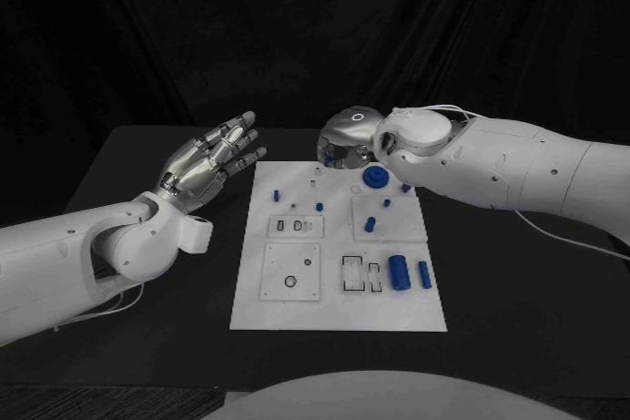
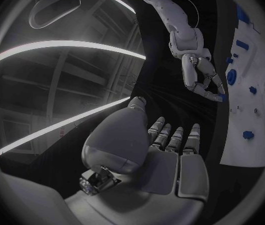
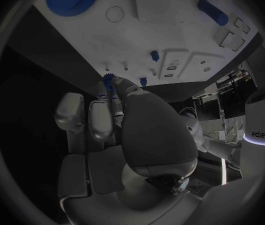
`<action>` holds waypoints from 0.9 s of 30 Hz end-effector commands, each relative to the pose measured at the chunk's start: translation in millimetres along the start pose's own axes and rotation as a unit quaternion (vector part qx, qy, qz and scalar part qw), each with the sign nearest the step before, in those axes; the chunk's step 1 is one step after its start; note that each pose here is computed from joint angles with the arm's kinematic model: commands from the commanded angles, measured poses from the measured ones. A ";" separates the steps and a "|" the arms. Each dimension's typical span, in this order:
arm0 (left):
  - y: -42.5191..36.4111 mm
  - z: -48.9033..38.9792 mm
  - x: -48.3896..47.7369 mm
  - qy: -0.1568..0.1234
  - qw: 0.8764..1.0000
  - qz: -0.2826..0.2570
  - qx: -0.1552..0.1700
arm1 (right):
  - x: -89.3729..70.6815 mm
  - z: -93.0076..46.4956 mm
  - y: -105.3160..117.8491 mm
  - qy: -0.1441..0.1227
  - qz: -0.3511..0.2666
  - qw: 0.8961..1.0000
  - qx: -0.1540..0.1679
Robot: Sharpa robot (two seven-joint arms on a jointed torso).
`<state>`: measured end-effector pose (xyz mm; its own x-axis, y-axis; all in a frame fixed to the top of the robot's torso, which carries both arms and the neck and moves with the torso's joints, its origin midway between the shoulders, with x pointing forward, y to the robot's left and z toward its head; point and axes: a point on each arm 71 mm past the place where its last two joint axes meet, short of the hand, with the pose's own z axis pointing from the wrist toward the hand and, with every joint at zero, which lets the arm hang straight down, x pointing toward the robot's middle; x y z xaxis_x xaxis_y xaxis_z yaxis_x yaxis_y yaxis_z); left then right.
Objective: Assemble the parts on the task board
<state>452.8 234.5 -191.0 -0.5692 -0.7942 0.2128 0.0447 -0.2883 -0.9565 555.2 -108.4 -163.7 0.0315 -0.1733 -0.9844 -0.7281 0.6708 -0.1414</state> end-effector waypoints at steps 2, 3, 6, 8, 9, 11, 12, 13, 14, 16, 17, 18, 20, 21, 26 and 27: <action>-6.6 1.3 -0.8 -0.005 0.999 0.007 0.041 | 0.1 5.2 0.1 0.018 0.022 1.000 0.005; -6.7 1.4 -0.9 -0.005 0.999 0.007 0.042 | 0.2 6.2 0.2 0.021 0.023 1.000 0.006; -6.9 1.2 -0.7 -0.004 0.999 0.006 0.043 | -0.1 9.1 0.1 0.023 0.024 0.999 0.009; -6.9 1.2 -0.5 -0.004 0.999 0.005 0.042 | -0.6 10.3 -0.5 0.021 0.024 0.999 0.012; -6.9 1.2 -0.3 -0.003 0.999 0.005 0.042 | -0.9 10.9 -0.9 0.020 0.023 0.999 0.013; -6.9 1.2 -0.2 -0.003 0.999 0.005 0.042 | -1.4 11.5 -1.5 0.017 0.023 0.999 0.016; -6.8 1.2 -0.2 -0.002 0.999 0.004 0.042 | -1.6 11.7 -1.8 0.015 0.023 0.999 0.018; -6.8 1.1 -0.2 -0.002 0.999 0.004 0.042 | -1.9 11.8 -2.0 0.013 0.022 0.999 0.019; -6.8 1.1 -0.2 -0.002 0.999 0.004 0.041 | -2.2 11.9 -2.2 0.011 0.022 0.999 0.020; -6.6 1.0 -0.4 -0.001 0.999 0.003 0.040 | -2.7 12.0 -2.5 0.008 0.022 0.999 0.023; -6.5 1.0 -0.5 0.000 0.999 0.002 0.039 | -2.9 11.9 -2.7 0.006 0.022 0.999 0.024; -6.4 1.1 -0.6 0.000 0.999 0.002 0.038 | -2.9 11.8 -2.8 0.005 0.022 0.999 0.025; -6.1 1.3 -0.8 0.001 0.999 0.002 0.037 | -3.1 11.7 -3.4 0.004 0.022 0.999 0.027; -6.1 1.3 -0.8 0.001 0.999 0.001 0.037 | -3.1 11.6 -3.7 0.003 0.021 0.999 0.027; -5.5 2.0 -0.9 0.003 0.999 0.000 0.035 | -3.9 11.0 -5.9 -0.005 0.020 0.999 0.033; -5.4 2.0 -0.9 0.003 0.999 0.000 0.035 | -4.0 10.9 -6.2 -0.006 0.020 0.999 0.034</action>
<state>455.1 236.4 -191.8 -0.5611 -0.8016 0.2065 0.0496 -0.2816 -0.9583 565.0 -102.1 -163.4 -0.0104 -0.1548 -0.9879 -0.7023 0.7044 -0.1030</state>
